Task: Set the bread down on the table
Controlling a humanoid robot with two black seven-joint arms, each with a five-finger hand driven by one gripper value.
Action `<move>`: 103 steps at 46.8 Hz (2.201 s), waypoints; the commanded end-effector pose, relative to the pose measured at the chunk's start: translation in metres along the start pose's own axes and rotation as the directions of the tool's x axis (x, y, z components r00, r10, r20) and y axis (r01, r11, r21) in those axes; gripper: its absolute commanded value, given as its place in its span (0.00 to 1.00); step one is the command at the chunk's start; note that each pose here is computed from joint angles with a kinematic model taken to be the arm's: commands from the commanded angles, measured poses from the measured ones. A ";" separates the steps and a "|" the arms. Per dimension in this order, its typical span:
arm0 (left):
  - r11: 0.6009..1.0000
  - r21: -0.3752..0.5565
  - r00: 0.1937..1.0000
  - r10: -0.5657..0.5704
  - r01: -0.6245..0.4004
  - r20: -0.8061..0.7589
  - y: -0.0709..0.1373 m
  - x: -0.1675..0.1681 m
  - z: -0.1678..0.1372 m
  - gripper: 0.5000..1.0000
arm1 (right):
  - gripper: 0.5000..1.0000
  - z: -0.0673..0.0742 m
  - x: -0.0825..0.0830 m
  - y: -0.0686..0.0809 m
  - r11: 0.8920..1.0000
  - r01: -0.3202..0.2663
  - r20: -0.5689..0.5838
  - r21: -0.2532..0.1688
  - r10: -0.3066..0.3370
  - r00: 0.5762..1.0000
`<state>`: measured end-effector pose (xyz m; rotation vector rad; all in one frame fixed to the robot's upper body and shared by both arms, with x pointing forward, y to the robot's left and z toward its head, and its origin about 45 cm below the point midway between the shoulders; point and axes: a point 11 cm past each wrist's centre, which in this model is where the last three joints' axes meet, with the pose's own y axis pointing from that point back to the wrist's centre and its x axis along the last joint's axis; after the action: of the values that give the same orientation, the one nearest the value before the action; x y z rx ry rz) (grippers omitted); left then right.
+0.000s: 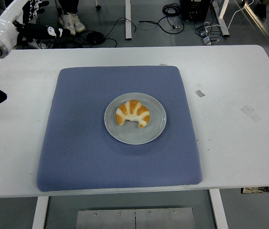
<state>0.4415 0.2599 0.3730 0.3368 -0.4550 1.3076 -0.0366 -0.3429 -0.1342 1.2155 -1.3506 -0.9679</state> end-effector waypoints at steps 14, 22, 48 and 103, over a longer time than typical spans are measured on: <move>0.996 0.027 0.979 -0.094 0.090 0.182 0.002 -0.046 0.009 0.96 | 1.00 0.000 0.000 0.000 1.000 0.000 0.000 0.000 0.000 1.000; 0.992 0.022 0.962 -0.126 0.124 0.241 0.001 -0.066 0.011 0.96 | 1.00 0.000 0.000 0.000 1.000 0.000 0.000 0.000 0.000 1.000; 0.965 0.048 0.889 -0.257 0.258 0.378 0.011 -0.148 -0.002 0.96 | 1.00 0.000 0.000 0.000 1.000 0.000 0.000 0.000 0.000 1.000; 0.906 0.113 0.649 -0.375 0.409 0.662 0.034 -0.193 0.005 0.96 | 1.00 0.000 0.000 0.000 1.000 0.000 0.001 0.000 0.000 1.000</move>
<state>0.3716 0.1045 0.2801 0.8403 -0.9643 0.7103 -0.0365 -0.3429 -0.1342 1.2153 -1.3509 -0.9677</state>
